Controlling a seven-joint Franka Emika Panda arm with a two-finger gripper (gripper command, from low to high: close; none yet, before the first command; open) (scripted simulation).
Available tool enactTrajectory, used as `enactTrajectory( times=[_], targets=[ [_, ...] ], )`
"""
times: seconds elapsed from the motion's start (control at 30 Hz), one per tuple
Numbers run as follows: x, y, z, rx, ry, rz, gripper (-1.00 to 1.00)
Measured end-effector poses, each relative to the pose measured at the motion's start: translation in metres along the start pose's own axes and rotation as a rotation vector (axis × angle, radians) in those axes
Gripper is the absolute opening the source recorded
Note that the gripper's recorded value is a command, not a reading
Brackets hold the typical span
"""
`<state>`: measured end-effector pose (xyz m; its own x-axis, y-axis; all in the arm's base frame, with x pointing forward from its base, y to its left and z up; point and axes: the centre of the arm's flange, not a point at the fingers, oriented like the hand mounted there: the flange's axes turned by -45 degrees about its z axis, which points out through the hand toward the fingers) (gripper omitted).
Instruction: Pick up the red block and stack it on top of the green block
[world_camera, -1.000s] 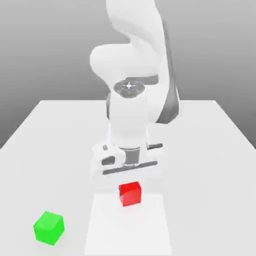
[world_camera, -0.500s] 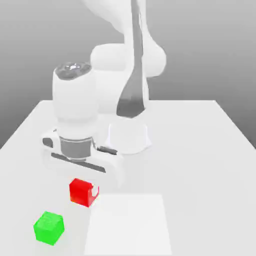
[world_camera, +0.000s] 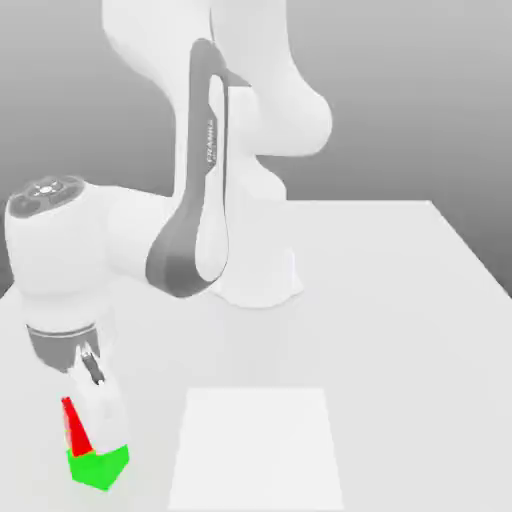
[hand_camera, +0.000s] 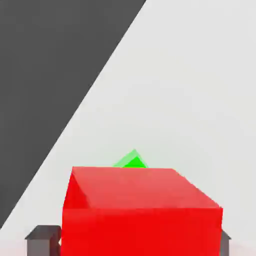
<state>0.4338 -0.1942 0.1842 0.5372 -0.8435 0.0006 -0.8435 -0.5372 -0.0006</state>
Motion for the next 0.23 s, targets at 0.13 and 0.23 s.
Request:
enactTrajectory(
  times=[0.13,0.23],
  targets=[
    [0.001,0.0,-0.011,0.0,0.0,0.001,1.0],
    [0.0,0.0,-0.048,0.0,-0.001,0.0,1.0]
  ],
)
